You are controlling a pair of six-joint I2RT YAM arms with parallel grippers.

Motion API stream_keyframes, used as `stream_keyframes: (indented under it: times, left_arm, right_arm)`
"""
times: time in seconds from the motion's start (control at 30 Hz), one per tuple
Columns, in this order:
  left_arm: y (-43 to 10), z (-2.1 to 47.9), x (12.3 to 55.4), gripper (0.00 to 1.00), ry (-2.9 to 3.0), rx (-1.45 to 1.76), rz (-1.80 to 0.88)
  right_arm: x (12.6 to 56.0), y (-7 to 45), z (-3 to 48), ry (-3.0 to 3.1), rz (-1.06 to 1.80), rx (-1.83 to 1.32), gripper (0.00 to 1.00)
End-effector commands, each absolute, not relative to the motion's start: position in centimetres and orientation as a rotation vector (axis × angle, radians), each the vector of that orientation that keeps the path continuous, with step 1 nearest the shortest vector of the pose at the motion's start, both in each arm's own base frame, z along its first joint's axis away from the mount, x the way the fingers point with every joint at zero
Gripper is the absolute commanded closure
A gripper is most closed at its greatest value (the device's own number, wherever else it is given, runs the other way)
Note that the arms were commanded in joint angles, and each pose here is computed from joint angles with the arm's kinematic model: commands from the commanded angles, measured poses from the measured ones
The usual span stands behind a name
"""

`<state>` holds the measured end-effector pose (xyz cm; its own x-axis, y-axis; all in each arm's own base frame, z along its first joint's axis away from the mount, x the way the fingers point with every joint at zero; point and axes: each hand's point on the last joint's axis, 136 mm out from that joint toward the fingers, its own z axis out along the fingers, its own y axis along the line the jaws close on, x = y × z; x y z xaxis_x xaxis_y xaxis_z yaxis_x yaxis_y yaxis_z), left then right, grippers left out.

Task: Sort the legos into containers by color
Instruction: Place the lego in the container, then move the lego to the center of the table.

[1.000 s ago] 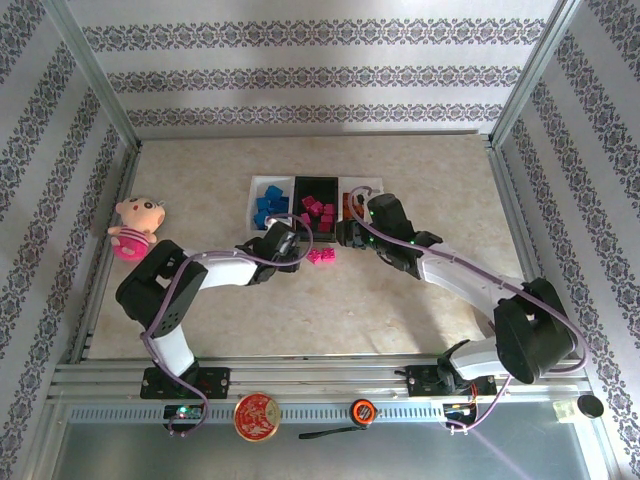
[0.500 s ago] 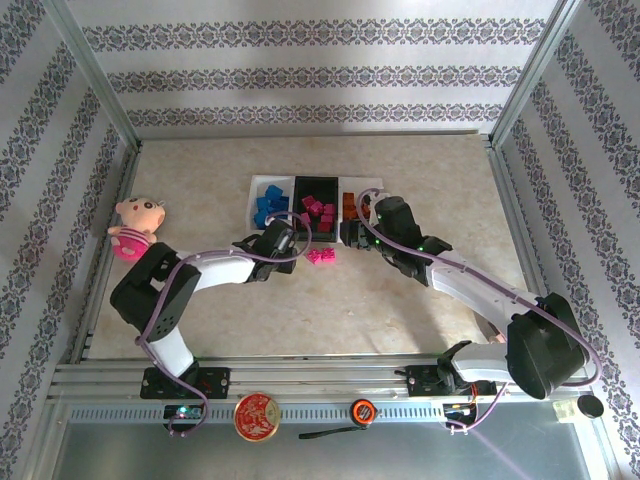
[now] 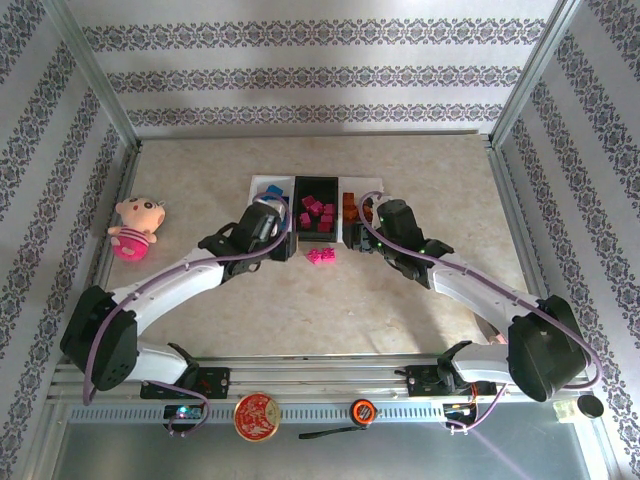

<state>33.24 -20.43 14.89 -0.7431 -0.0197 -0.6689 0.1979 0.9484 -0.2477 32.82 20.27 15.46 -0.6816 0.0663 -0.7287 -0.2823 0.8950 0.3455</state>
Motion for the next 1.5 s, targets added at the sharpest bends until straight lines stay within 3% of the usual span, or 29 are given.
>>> stream_keyframes:
  times: [0.0, 0.23, 0.57, 0.67, 0.77, 1.13, 1.3, 1.47]
  left_arm:
    - [-19.1, 17.3, 37.4, 0.67, 2.275, 0.027, -0.326]
    - [-17.5, 16.8, 44.1, 0.66, 2.233, -0.091, -0.268]
    - [-15.8, 12.9, 48.3, 0.64, 2.294, -0.197, -0.294]
    - [-16.0, 12.1, 48.9, 0.57, 2.316, -0.193, -0.288]
    - [-16.0, 11.8, 49.0, 0.41, 2.324, -0.200, -0.301]
    - [-18.1, 19.9, 45.0, 0.02, 2.170, -0.159, -0.556]
    - [-20.2, 23.4, 40.1, 0.00, 2.103, -0.054, -0.635]
    - [-21.1, 22.9, 34.6, 0.00, 2.087, 0.004, -0.691]
  right_arm:
    - [32.4, 20.2, 16.0, 2.227, 0.580, -0.153, 0.35]
    - [30.6, 20.5, 14.6, 2.258, 0.589, -0.180, 0.35]
    - [28.6, 20.9, 13.2, 2.279, 0.605, -0.208, 0.35]
    - [28.3, 21.2, 12.8, 2.290, 0.607, -0.223, 0.35]
    - [28.0, 21.5, 12.5, 2.296, 0.613, -0.234, 0.34]
    - [27.7, 22.5, 13.3, 2.281, 0.641, -0.266, 0.32]
    - [27.6, 23.6, 13.2, 2.288, 0.659, -0.299, 0.32]
    - [27.5, 25.0, 12.4, 2.311, 0.660, -0.344, 0.32]
